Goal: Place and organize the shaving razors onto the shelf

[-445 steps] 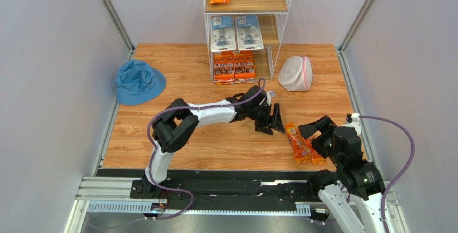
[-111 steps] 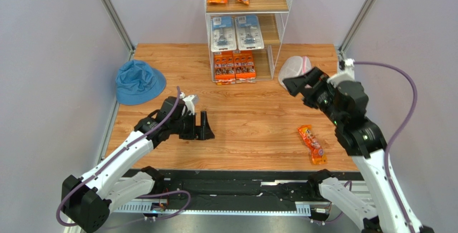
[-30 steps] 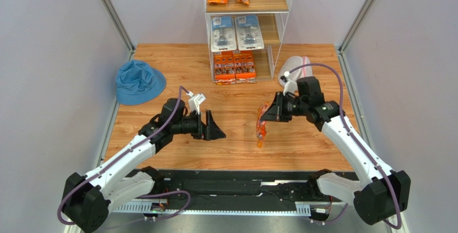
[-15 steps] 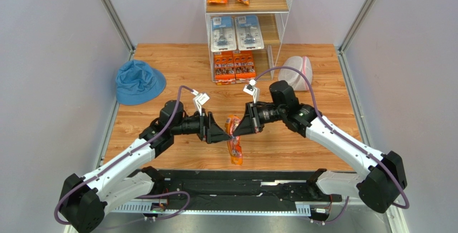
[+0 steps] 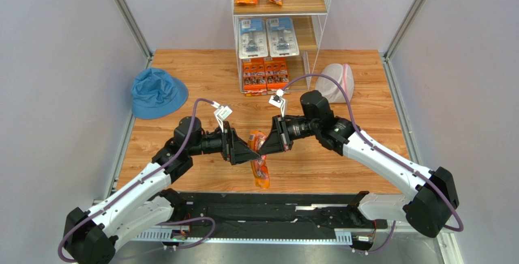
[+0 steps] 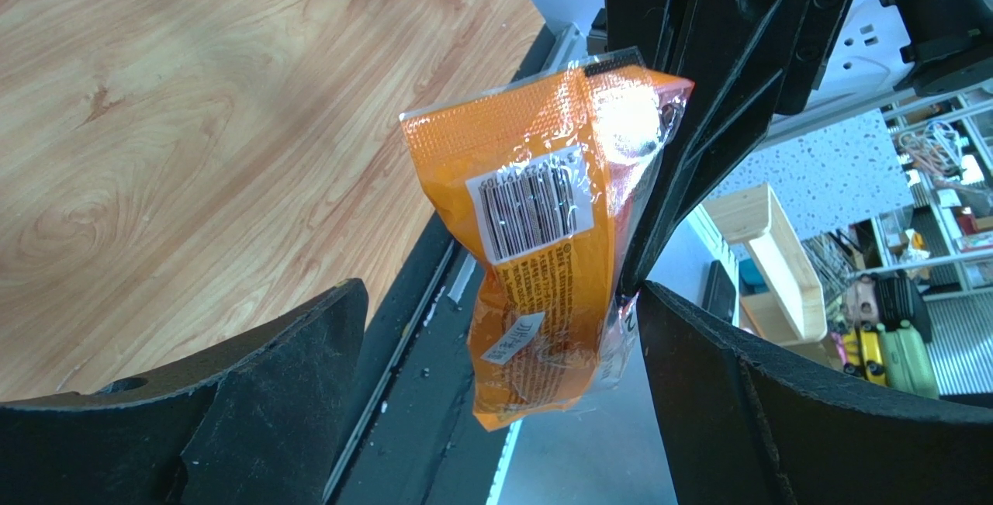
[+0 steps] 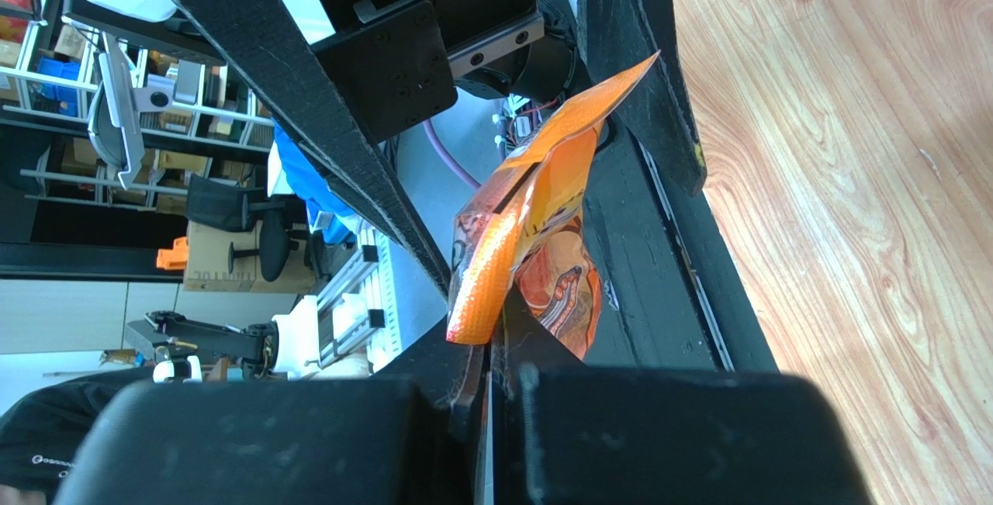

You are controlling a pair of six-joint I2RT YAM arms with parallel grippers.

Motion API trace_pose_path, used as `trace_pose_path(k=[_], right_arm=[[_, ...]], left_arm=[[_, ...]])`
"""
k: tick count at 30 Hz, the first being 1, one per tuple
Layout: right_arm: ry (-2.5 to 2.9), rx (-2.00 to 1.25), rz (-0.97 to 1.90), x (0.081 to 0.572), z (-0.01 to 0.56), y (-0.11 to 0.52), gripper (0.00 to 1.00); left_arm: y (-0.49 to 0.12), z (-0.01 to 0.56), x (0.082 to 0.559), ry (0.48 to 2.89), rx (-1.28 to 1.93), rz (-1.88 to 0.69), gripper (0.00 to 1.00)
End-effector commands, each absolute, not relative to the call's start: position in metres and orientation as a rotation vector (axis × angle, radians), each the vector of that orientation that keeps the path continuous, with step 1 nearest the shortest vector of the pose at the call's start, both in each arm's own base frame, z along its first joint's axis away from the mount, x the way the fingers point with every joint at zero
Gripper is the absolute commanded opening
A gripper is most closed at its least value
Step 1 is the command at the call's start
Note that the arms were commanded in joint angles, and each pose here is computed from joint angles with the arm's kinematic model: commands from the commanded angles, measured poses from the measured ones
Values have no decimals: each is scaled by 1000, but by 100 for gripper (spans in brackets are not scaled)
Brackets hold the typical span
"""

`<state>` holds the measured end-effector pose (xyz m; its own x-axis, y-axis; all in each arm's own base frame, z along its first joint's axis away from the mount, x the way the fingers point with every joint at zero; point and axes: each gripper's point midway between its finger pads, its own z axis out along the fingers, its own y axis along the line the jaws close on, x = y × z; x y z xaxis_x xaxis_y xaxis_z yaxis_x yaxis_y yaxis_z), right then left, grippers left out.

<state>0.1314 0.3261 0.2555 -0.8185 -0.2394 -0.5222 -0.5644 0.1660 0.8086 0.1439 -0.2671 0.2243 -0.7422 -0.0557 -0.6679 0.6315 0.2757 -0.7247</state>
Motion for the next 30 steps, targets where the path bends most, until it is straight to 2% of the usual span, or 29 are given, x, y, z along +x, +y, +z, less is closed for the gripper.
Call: trace_pose_path(k=[1, 30], right_arm=[[2042, -825, 1736, 130, 288, 331, 0], [2012, -822, 1718, 129, 286, 327, 0]], left_arm=[[-267, 236, 140, 1882, 555, -1526, 94], [-255, 243, 131, 1811, 540, -1506, 98]])
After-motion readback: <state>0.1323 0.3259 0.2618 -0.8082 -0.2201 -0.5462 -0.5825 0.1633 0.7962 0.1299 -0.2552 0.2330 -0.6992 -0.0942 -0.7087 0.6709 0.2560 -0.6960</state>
